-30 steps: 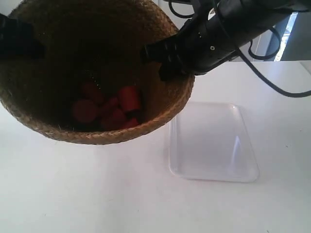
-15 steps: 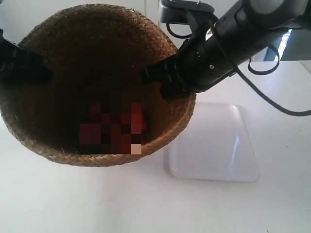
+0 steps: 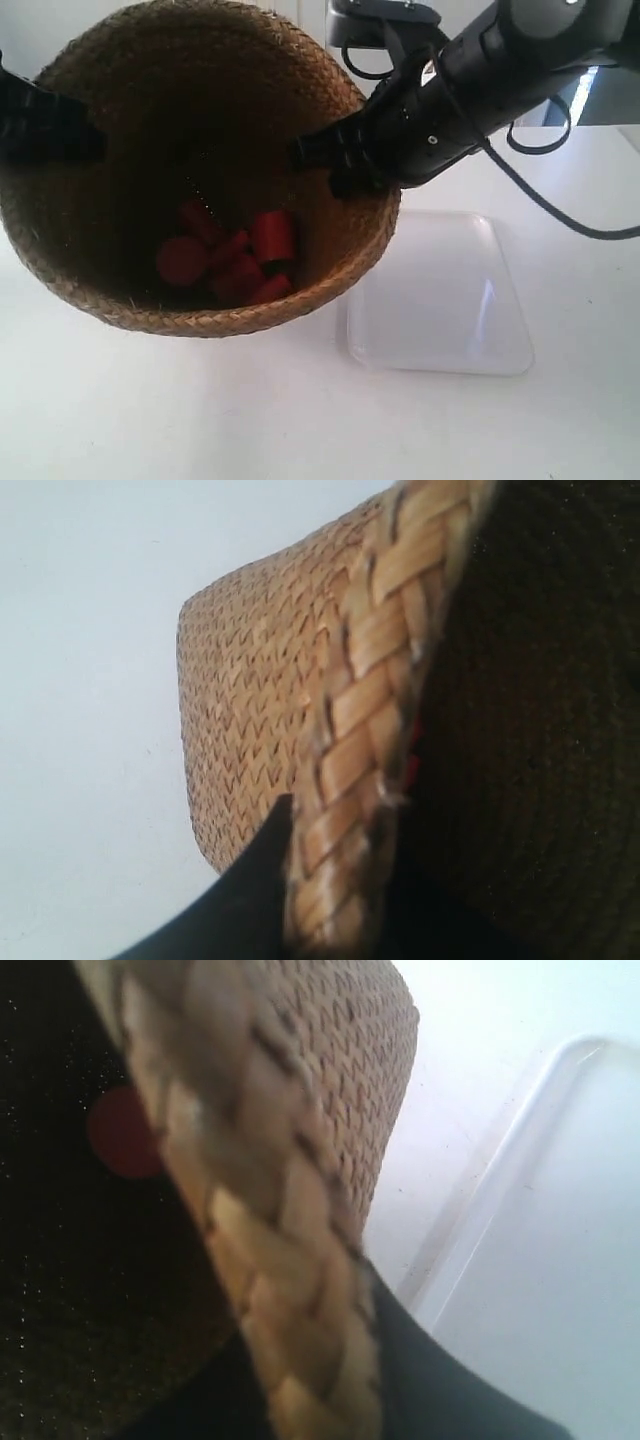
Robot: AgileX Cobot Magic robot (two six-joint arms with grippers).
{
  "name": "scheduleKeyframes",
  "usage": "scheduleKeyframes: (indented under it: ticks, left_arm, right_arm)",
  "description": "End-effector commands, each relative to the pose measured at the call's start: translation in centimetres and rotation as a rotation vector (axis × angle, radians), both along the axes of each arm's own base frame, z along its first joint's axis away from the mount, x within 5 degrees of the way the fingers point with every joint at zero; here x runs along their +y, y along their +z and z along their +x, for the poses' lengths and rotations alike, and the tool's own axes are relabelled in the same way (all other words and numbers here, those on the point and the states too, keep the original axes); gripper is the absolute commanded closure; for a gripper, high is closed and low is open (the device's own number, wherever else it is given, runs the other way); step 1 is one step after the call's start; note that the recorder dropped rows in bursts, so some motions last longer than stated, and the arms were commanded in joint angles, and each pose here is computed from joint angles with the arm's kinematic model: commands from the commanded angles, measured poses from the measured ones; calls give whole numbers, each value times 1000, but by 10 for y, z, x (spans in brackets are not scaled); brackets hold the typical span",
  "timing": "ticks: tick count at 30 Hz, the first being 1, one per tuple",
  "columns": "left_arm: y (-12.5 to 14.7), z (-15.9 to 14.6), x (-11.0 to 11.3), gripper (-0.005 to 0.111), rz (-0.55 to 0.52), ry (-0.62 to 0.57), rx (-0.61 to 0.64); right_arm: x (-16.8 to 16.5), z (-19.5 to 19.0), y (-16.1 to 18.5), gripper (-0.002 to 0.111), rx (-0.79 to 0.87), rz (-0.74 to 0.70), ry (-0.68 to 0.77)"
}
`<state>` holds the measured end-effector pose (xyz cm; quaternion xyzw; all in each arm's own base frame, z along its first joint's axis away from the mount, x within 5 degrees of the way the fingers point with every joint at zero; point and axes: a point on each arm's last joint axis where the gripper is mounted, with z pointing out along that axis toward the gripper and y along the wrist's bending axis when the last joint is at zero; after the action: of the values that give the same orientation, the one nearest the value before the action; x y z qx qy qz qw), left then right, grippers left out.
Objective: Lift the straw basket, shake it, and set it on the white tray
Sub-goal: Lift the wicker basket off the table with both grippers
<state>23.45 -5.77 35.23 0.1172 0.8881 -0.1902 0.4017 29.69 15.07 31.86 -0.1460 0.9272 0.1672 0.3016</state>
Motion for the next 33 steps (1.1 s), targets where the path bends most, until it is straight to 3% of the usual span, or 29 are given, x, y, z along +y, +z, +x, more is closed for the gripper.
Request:
scheduleKeyframes:
  ticks: [1,2,3,5,7,10,26,28,29,31,32,33]
  left_arm:
    - [70,-37,-4,107,-12,-105,-155]
    - [74,-37,-3,107,-32,-76,-210]
    - [44,-22,-5,107,-33,-49,-134]
    - [27,-15,-1,107,-4,-55,7]
    - [37,-17,2,107,-3,-41,-50]
    - [41,-17,3,107,12,-35,-72]
    - [19,-19,3,107,30,-48,9]
    - [30,-27,2,107,26,-68,8]
    - [60,-40,2,107,27,-94,-81]
    - [103,-68,5,107,5,-70,-285]
    - [91,-61,6,107,-13,-31,-287]
    - [54,-41,5,107,-23,-13,-157]
  right_arm:
    - [-12,-35,87,108,-168,33,69]
    - [-12,-41,96,108,-256,85,49]
    - [-4,-32,63,108,-260,37,50]
    - [-7,-17,24,108,-38,-70,6]
    - [-5,-20,39,108,-95,17,4]
    - [-7,-26,47,108,-129,29,15]
    - [-3,-18,1,108,20,-52,18]
    - [-5,-25,25,108,-12,-19,22]
    - [-12,-40,71,108,-118,30,35]
    - [-23,-71,121,108,-310,144,15]
    - [-20,-69,108,108,-341,144,6]
    - [-7,-49,47,108,-166,83,-3]
